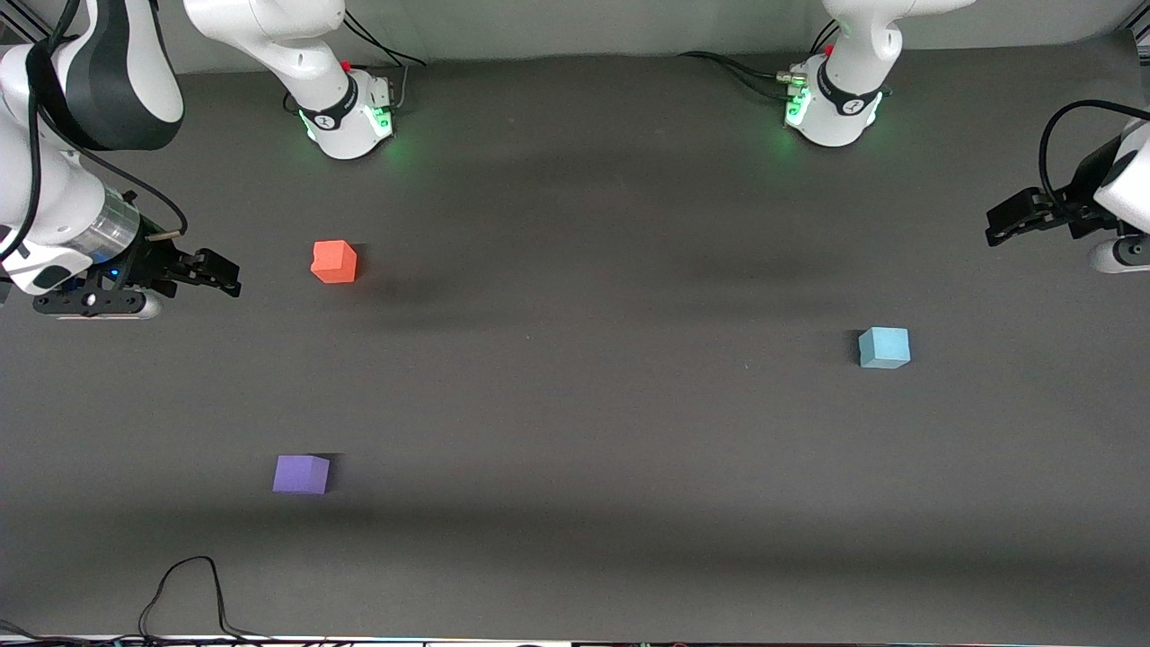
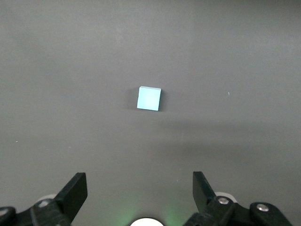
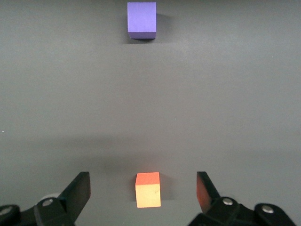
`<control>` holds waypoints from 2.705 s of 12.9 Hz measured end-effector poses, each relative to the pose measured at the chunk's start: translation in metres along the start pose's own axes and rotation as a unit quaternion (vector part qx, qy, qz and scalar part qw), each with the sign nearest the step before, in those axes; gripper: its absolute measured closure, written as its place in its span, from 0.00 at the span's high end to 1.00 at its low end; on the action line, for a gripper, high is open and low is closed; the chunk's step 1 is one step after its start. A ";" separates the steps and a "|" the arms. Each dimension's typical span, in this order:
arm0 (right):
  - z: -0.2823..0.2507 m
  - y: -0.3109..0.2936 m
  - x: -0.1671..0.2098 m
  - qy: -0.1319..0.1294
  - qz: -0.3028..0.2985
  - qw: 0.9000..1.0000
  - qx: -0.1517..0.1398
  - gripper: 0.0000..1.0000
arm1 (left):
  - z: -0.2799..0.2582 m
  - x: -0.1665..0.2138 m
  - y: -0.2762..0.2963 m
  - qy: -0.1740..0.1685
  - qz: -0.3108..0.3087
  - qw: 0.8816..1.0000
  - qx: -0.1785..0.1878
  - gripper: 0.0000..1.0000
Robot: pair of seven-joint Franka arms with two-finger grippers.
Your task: Place blue block between orange and purple blocks
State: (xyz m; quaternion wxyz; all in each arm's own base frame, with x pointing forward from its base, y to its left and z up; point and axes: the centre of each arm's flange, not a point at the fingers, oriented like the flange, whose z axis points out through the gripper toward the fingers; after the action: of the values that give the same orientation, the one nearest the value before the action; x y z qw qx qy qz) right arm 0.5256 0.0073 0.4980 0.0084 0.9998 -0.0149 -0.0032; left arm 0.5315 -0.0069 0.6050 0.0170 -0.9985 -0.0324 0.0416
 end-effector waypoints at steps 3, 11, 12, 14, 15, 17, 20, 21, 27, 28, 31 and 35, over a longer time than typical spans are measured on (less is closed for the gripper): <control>-0.002 0.000 0.000 0.002 0.000 1.000 0.000 1.00 | 0.000 0.000 -0.002 0.000 0.001 1.000 0.000 1.00; -0.002 -0.002 0.000 0.002 0.000 1.000 0.000 1.00 | 0.002 0.000 -0.002 -0.005 0.001 1.000 0.000 1.00; -0.002 -0.002 0.000 0.002 0.002 1.000 0.000 1.00 | 0.002 0.000 -0.002 -0.008 0.001 1.000 0.000 1.00; -0.002 -0.002 0.000 0.003 0.003 1.000 0.000 1.00 | 0.003 0.000 -0.003 -0.009 0.000 1.000 -0.001 1.00; -0.002 -0.003 0.000 0.002 0.004 1.000 0.000 1.00 | 0.005 0.000 -0.004 -0.013 -0.001 1.000 -0.001 1.00; -0.002 -0.003 0.000 0.002 0.005 1.000 0.000 1.00 | 0.020 0.002 -0.008 -0.028 -0.004 1.000 0.000 1.00; 0.003 -0.004 0.001 -0.003 0.005 1.000 -0.001 1.00 | 0.072 0.012 -0.008 -0.039 -0.005 0.999 -0.001 1.00; 0.006 -0.004 0.002 -0.006 0.006 1.000 -0.001 1.00 | 0.095 0.015 -0.007 -0.041 -0.001 0.999 -0.001 1.00; 0.011 -0.005 0.002 -0.015 0.007 1.000 -0.002 1.00 | 0.243 0.024 -0.031 -0.013 0.027 0.999 -0.010 1.00; 0.011 -0.006 0.001 -0.017 0.007 1.000 -0.002 1.00 | 0.268 0.027 -0.032 -0.012 0.028 0.999 -0.012 1.00; 0.010 -0.017 0.000 -0.017 -0.003 1.000 -0.002 1.00 | 0.337 0.034 -0.028 -0.005 0.030 0.999 -0.016 1.00; 0.008 -0.018 -0.001 -0.017 -0.002 1.000 -0.002 1.00 | 0.393 0.032 -0.023 -0.010 0.031 0.999 -0.021 1.00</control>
State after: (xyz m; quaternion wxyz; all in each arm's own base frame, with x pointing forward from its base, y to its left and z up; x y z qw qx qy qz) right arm 0.5248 0.0254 0.4894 0.0106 0.9997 -0.0131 -0.0199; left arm 0.5291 0.0306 0.2118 -0.0055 -0.9987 -0.0025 0.0513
